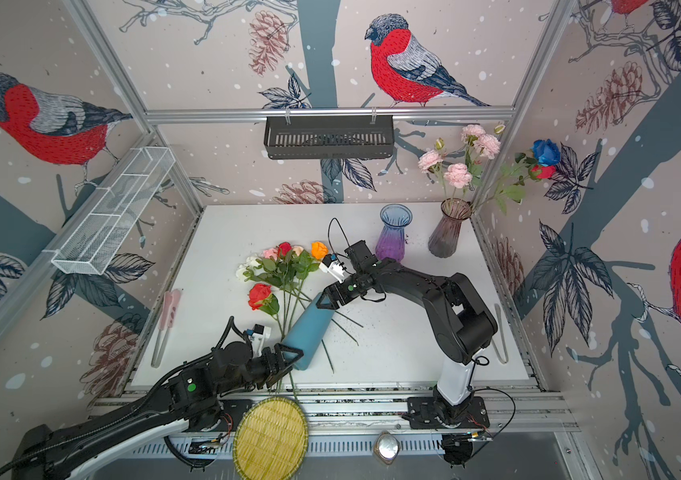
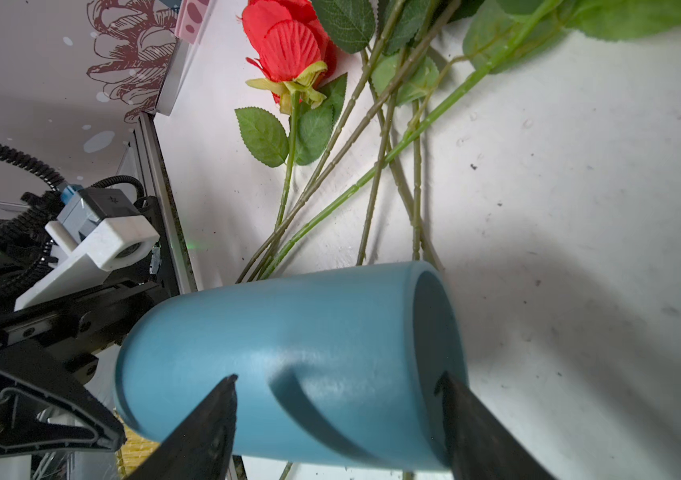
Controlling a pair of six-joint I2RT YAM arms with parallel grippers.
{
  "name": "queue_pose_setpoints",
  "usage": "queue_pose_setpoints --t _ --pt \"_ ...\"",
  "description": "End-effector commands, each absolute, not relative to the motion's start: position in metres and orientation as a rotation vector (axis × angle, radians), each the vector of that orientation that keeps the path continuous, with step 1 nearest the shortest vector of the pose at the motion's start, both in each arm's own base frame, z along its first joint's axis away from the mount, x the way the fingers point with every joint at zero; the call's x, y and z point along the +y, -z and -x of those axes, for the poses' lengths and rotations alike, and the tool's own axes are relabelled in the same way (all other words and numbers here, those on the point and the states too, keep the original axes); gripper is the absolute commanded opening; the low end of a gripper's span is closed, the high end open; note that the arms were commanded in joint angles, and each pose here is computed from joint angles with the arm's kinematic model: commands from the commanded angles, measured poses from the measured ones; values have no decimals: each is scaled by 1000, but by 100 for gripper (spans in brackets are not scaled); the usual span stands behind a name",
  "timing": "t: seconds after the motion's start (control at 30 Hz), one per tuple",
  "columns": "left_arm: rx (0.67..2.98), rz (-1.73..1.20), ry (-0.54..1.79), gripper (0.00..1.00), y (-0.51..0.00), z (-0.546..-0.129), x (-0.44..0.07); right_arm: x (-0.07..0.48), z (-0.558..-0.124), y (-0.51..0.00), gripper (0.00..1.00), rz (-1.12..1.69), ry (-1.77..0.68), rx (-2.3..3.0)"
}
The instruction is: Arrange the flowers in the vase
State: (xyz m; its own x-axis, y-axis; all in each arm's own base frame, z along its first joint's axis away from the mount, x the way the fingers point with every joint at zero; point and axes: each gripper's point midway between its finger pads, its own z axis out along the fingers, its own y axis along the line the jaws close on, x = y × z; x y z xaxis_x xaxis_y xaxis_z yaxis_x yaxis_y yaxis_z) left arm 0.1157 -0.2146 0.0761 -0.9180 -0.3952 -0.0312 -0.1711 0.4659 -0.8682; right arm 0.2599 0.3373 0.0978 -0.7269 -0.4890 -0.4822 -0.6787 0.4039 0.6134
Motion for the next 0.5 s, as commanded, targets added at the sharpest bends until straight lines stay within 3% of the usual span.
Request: queue_pose_setpoints --t 0.0,0.37,0.47 --pt "2350 443 1446 78 -99 -137 -217 345 -220 -120 76 1125 -1509 2373" --pt "2402 385 1396 78 -94 -151 -219 348 -171 -140 74 1295 -1734 2228" --pt "2398 385 1387 78 -96 -158 -214 348 -156 -139 68 1350 -1760 2219"
